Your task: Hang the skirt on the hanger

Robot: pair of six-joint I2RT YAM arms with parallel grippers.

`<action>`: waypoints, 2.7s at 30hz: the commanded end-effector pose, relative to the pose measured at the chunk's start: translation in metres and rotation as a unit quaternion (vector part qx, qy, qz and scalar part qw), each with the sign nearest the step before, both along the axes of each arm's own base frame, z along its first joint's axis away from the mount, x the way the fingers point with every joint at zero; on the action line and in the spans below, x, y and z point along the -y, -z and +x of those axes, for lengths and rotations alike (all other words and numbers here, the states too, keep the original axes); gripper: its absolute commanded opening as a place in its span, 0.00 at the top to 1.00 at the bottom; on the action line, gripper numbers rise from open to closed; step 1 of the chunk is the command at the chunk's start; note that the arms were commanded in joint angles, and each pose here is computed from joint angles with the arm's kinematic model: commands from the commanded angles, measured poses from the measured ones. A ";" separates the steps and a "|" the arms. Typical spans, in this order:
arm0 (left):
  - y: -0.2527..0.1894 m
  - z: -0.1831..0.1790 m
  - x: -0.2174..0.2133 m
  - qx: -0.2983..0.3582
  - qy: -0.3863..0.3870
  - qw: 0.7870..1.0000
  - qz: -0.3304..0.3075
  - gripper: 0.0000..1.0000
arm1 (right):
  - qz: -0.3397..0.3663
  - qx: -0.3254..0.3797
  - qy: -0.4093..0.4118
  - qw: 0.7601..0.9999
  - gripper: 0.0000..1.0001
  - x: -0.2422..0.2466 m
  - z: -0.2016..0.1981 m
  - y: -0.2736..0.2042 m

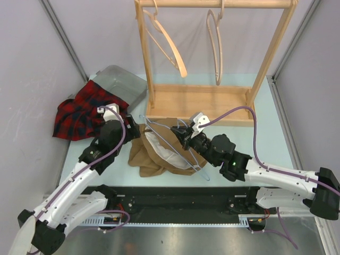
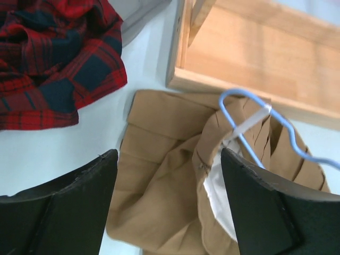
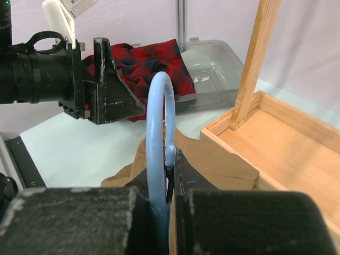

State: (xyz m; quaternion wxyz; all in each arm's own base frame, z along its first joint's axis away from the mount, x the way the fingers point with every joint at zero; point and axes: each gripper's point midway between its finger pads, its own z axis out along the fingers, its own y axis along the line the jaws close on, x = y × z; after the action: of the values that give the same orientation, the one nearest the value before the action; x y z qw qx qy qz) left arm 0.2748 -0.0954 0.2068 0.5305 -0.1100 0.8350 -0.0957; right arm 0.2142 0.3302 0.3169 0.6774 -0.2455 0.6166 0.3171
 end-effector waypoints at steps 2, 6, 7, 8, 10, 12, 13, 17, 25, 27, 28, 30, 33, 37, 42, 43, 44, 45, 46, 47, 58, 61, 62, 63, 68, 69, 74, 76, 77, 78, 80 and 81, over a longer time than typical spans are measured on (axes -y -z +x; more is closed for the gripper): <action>-0.031 0.016 0.001 0.085 0.001 0.994 -0.069 0.16 | 0.069 0.009 -0.010 0.998 1.00 0.007 -0.006 -0.048; -0.024 0.018 0.007 0.093 0.024 0.991 -0.089 0.13 | 0.072 0.003 -0.016 0.997 1.00 0.007 -0.007 -0.047; -0.025 0.020 0.008 0.097 0.025 0.990 -0.095 0.13 | 0.074 0.003 -0.017 0.997 1.00 0.007 -0.007 -0.048; -0.025 0.019 0.010 0.098 0.033 0.990 -0.101 0.13 | 0.074 0.003 -0.018 0.997 1.00 0.007 -0.008 -0.048; -0.021 0.021 0.009 0.104 0.032 0.988 -0.111 0.13 | 0.075 0.001 -0.022 0.997 1.00 0.006 -0.009 -0.049; -0.016 0.021 0.010 0.104 0.037 0.986 -0.122 0.12 | 0.077 0.000 -0.025 0.997 1.00 0.006 -0.010 -0.050; -0.017 0.023 0.009 0.108 0.033 0.985 -0.127 0.12 | 0.076 -0.002 -0.028 0.997 1.00 0.005 -0.011 -0.049; -0.015 0.027 0.011 0.117 0.038 0.981 -0.148 0.12 | 0.078 -0.004 -0.037 0.996 1.00 0.004 -0.013 -0.051; -0.007 0.032 0.025 0.113 0.076 0.975 -0.175 0.12 | 0.078 -0.008 -0.044 0.996 1.00 0.002 -0.016 -0.051; -0.006 0.029 0.034 0.114 0.105 0.972 -0.178 0.12 | 0.078 -0.008 -0.044 0.996 1.00 0.002 -0.015 -0.051; -0.009 0.028 0.039 0.121 0.121 0.969 -0.178 0.12 | 0.077 -0.009 -0.045 0.996 1.00 0.001 -0.015 -0.050; -0.007 0.022 0.050 0.117 0.162 0.964 -0.174 0.12 | 0.078 -0.008 -0.042 0.996 1.00 0.001 -0.012 -0.051; -0.002 0.013 0.058 0.110 0.199 0.959 -0.167 0.13 | 0.078 -0.006 -0.043 0.996 1.00 0.000 -0.010 -0.052; 0.000 0.004 0.061 0.108 0.215 0.956 -0.166 0.14 | 0.079 -0.008 -0.044 0.996 1.00 -0.002 -0.008 -0.052; -0.005 -0.003 0.058 0.108 0.222 0.957 -0.151 0.14 | 0.079 -0.010 -0.044 0.996 1.00 -0.003 -0.006 -0.050; -0.006 -0.002 0.056 0.105 0.216 0.960 -0.147 0.12 | 0.080 -0.010 -0.045 0.996 1.00 -0.004 -0.007 -0.051; -0.016 -0.001 0.053 0.113 0.212 0.961 -0.138 0.11 | 0.083 -0.007 -0.044 0.996 1.00 -0.002 -0.007 -0.054; -0.010 -0.001 0.046 0.094 0.193 0.968 -0.127 0.09 | 0.084 -0.006 -0.042 0.996 1.00 -0.001 -0.006 -0.055; -0.012 -0.003 0.042 0.090 0.186 0.971 -0.120 0.05 | 0.086 -0.003 -0.039 0.996 1.00 0.000 -0.006 -0.057; -0.028 -0.002 0.038 0.103 0.180 0.972 -0.107 0.03 | 0.086 0.001 -0.038 0.996 1.00 0.001 -0.006 -0.061; -0.139 -0.023 -0.003 0.157 0.117 0.980 -0.044 0.00 | 0.071 0.054 -0.023 0.996 1.00 0.017 -0.002 -0.129; -0.167 -0.031 0.009 0.173 0.164 0.970 -0.041 0.00 | 0.060 0.075 -0.018 0.995 1.00 0.026 -0.003 -0.153; -0.173 -0.032 0.012 0.177 0.174 0.968 -0.039 0.00 | 0.053 0.081 -0.017 0.995 1.00 0.028 -0.002 -0.158; -0.181 -0.033 0.013 0.182 0.183 0.965 -0.034 0.00 | 0.050 0.084 -0.017 0.995 1.00 0.033 -0.003 -0.171; -0.224 -0.041 0.028 0.206 0.237 0.949 -0.027 0.00 | 0.038 0.093 -0.019 0.995 1.00 0.046 -0.005 -0.206; -0.240 -0.045 0.029 0.222 0.244 0.944 -0.025 0.00 | 0.052 0.104 -0.020 0.993 1.00 0.053 -0.009 -0.229; -0.274 -0.057 0.043 0.246 0.294 0.923 -0.032 0.00 | 0.030 0.086 -0.066 0.994 1.00 0.047 -0.012 -0.251; -0.284 -0.066 0.049 0.261 0.321 0.910 -0.028 0.00 | 0.025 0.081 -0.100 0.991 1.00 0.041 -0.017 -0.259; -0.286 -0.074 0.056 0.267 0.349 0.898 -0.028 0.00 | 0.012 0.067 -0.106 0.992 1.00 0.040 -0.017 -0.252; -0.292 -0.081 0.057 0.280 0.362 0.889 -0.022 0.00 | 0.006 0.060 -0.110 0.992 1.00 0.040 -0.015 -0.248; -0.295 -0.094 0.064 0.294 0.399 0.868 -0.008 0.00 | -0.005 0.039 -0.136 0.990 1.00 0.035 -0.020 -0.236; -0.297 -0.108 0.072 0.304 0.437 0.846 -0.011 0.00 | -0.007 0.033 -0.146 0.989 1.00 0.034 -0.022 -0.232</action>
State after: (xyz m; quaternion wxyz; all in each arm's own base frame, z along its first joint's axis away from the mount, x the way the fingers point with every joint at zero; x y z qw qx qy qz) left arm 0.2125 -0.1462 0.4844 0.6627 0.1749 0.6579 -0.3120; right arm 0.2162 0.2927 0.5509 0.6830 -0.3095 0.5597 0.3528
